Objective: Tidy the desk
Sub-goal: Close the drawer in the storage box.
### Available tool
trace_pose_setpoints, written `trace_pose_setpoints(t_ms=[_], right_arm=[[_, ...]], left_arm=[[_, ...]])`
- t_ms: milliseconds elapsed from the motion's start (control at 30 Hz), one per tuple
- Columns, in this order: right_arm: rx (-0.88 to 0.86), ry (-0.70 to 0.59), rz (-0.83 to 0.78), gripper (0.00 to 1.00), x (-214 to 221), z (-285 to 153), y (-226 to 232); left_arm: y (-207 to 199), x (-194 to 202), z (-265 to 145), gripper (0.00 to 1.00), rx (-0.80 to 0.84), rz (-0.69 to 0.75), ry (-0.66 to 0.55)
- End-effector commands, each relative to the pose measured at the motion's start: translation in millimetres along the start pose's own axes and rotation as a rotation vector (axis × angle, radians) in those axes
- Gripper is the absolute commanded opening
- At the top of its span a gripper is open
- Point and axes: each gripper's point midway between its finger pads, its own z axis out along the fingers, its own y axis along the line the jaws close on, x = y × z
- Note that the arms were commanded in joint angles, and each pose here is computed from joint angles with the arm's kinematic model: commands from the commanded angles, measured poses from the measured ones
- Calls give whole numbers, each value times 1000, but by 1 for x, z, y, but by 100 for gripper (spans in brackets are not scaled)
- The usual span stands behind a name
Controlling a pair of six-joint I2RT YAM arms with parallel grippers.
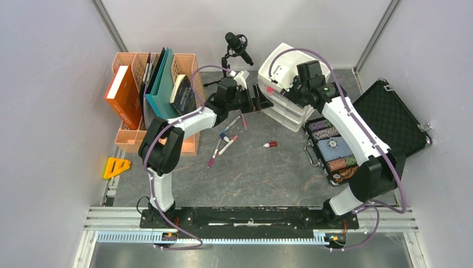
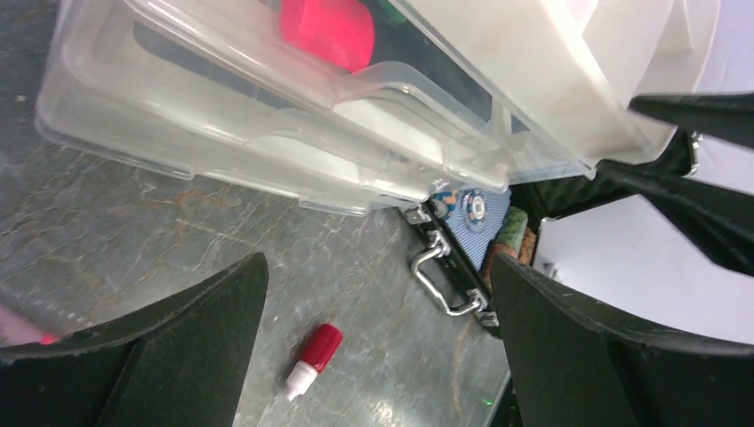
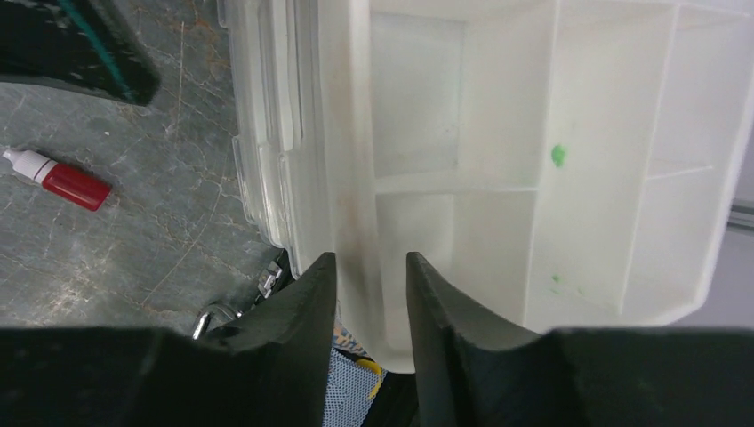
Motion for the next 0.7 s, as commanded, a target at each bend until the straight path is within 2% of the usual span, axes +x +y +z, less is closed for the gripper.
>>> trace_pose_setpoints(t_ms=[0, 233, 400, 533, 667], right_arm=[[-25, -26, 30, 37, -7, 6, 0], [-51, -44, 57, 22, -9, 3, 5], [-83, -64, 78, 12, -13, -1, 11], [-99, -65, 95, 1, -16, -1, 11], [-109, -72, 109, 0, -21, -3, 6]], left_arm=[[-20, -21, 16, 100, 115, -105, -54], [-14, -18, 36, 96, 189, -159, -79], [-19, -17, 41, 95, 323, -178, -131], [-13, -10, 44, 95, 343, -184, -134], [-11, -7, 42, 95, 363, -179, -150]])
